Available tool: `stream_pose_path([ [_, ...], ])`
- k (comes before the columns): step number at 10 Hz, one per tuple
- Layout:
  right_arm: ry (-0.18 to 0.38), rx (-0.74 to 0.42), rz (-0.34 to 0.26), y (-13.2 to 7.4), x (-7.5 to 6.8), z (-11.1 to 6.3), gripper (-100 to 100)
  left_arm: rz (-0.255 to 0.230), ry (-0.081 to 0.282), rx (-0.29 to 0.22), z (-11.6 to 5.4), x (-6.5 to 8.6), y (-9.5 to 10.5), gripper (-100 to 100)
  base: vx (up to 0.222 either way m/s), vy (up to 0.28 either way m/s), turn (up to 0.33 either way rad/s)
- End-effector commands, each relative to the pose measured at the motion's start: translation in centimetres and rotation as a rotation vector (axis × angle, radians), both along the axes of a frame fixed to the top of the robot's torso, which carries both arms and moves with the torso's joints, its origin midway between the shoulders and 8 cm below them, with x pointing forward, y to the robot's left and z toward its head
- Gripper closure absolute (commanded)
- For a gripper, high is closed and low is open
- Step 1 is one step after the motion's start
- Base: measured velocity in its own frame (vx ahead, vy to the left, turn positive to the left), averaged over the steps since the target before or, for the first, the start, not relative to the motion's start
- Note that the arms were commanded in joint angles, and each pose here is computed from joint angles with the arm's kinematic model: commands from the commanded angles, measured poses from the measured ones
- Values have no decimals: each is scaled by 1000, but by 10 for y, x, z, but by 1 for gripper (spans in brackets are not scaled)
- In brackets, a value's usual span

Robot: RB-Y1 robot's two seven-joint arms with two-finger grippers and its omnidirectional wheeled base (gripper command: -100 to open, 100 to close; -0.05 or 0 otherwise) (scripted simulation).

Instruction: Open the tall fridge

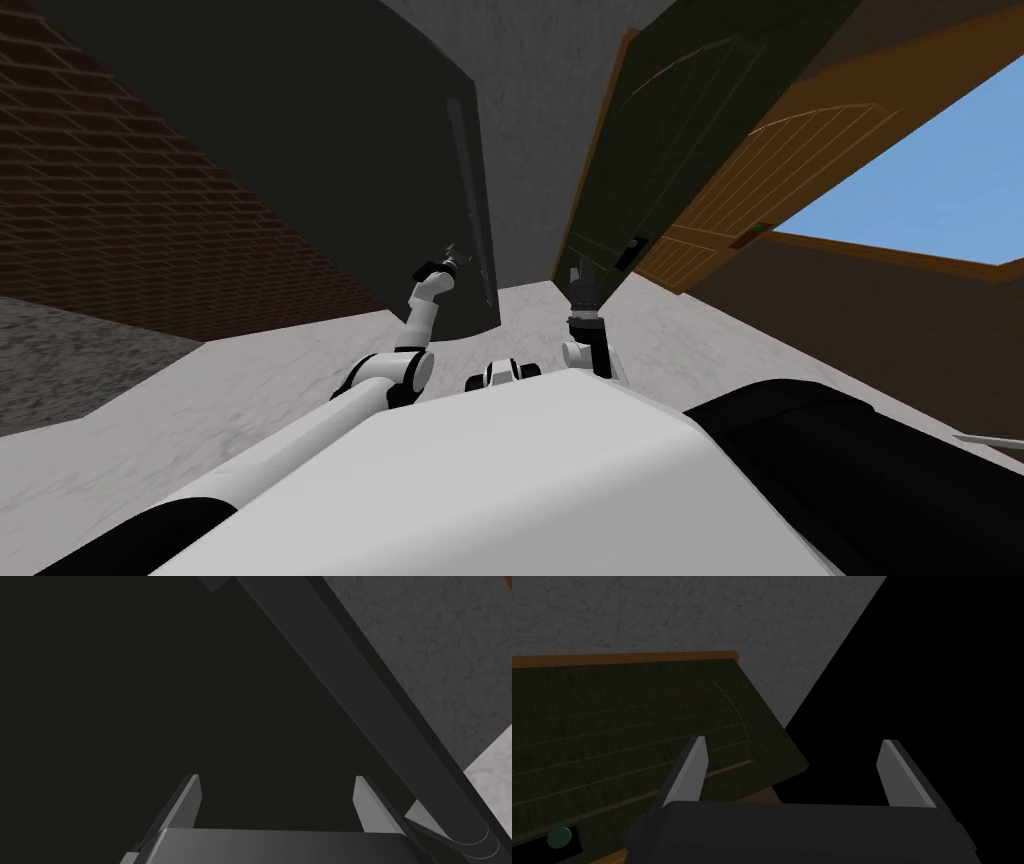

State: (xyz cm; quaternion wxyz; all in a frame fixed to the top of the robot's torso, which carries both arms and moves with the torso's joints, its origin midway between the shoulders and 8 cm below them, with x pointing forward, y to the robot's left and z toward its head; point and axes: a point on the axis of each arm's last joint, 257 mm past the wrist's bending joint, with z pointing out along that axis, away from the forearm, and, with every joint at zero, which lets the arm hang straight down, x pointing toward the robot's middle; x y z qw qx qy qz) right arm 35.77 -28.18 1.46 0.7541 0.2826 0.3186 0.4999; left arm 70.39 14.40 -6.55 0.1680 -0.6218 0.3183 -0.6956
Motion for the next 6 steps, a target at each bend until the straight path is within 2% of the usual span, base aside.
stream_pose_path([
  [1, 0, 0, 0, 0, 0, 0, 0, -39, -14, -69, 21, -3, -28, -100, 167, -170, 73],
  [3, 0, 0, 0, 0, 0, 0, 0, -71, -8, -113, 24, -8, -55, -100, 87, -76, 24],
  [4, 0, 0, 0, 0, 0, 0, 0, -60, -8, -100, 21, -9, -45, -100, 22, -27, -9],
  [5, 0, 0, 0, 0, 0, 0, 0, -62, -8, -102, 21, -9, -47, -100, 7, -7, 0],
  [6, 0, 0, 0, 0, 0, 0, 0, -62, -8, -102, 21, -9, -46, 100, -1, -4, -16],
])
